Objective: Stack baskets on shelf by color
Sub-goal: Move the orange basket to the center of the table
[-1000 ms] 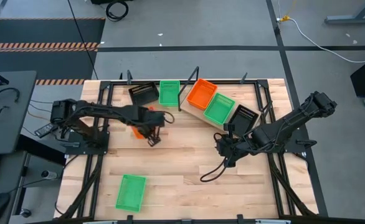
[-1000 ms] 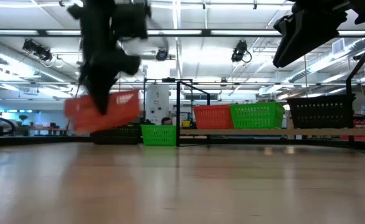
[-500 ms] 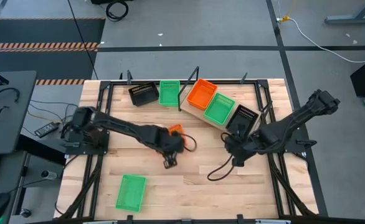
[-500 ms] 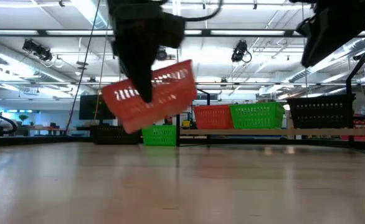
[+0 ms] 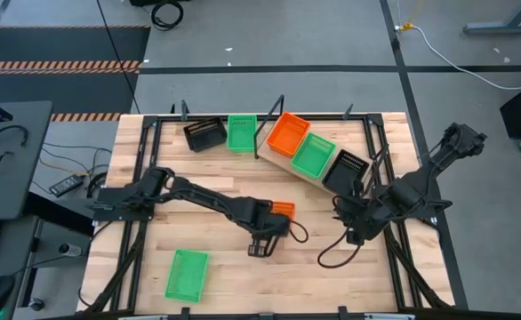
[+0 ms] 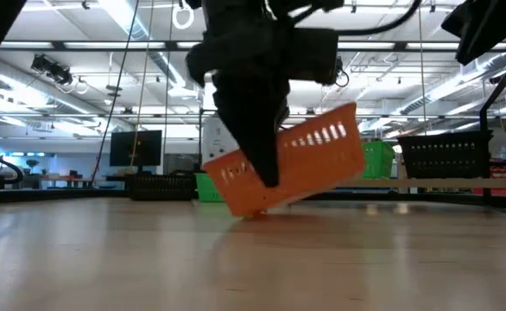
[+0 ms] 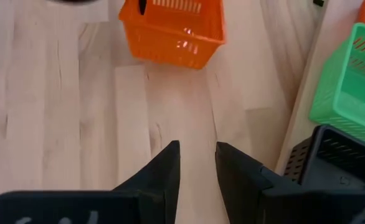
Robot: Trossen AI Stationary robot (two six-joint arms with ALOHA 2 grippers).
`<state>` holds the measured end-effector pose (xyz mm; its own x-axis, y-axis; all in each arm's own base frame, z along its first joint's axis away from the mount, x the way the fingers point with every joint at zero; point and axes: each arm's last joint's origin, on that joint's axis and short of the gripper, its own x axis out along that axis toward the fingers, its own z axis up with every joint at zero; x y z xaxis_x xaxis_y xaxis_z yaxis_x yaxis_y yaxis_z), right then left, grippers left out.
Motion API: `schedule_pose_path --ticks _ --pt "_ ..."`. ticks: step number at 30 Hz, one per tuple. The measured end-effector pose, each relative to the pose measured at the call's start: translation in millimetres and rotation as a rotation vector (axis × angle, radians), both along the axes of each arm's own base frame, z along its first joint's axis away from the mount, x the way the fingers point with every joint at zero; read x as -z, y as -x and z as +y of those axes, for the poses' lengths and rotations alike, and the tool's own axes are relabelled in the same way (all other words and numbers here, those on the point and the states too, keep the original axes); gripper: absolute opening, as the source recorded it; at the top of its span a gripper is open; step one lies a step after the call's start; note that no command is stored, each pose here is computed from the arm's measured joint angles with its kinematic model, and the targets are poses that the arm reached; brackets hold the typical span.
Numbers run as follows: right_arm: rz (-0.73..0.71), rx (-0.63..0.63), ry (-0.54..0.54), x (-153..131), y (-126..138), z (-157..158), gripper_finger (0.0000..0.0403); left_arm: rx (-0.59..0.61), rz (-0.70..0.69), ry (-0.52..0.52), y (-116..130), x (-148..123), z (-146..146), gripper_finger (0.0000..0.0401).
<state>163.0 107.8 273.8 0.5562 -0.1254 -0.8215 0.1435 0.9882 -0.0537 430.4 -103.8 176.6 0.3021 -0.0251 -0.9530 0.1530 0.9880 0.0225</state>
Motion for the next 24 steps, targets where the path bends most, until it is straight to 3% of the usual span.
schedule_pose_path --ticks 14,24 --pt "0.034 -0.004 0.024 9 -7 7 0.0107 0.603 0.14 -0.312 11 14 -4 0.0068" --pt "0.032 -0.052 0.049 9 -9 8 0.0107 0.527 0.112 -0.448 14 -6 -12 0.012"
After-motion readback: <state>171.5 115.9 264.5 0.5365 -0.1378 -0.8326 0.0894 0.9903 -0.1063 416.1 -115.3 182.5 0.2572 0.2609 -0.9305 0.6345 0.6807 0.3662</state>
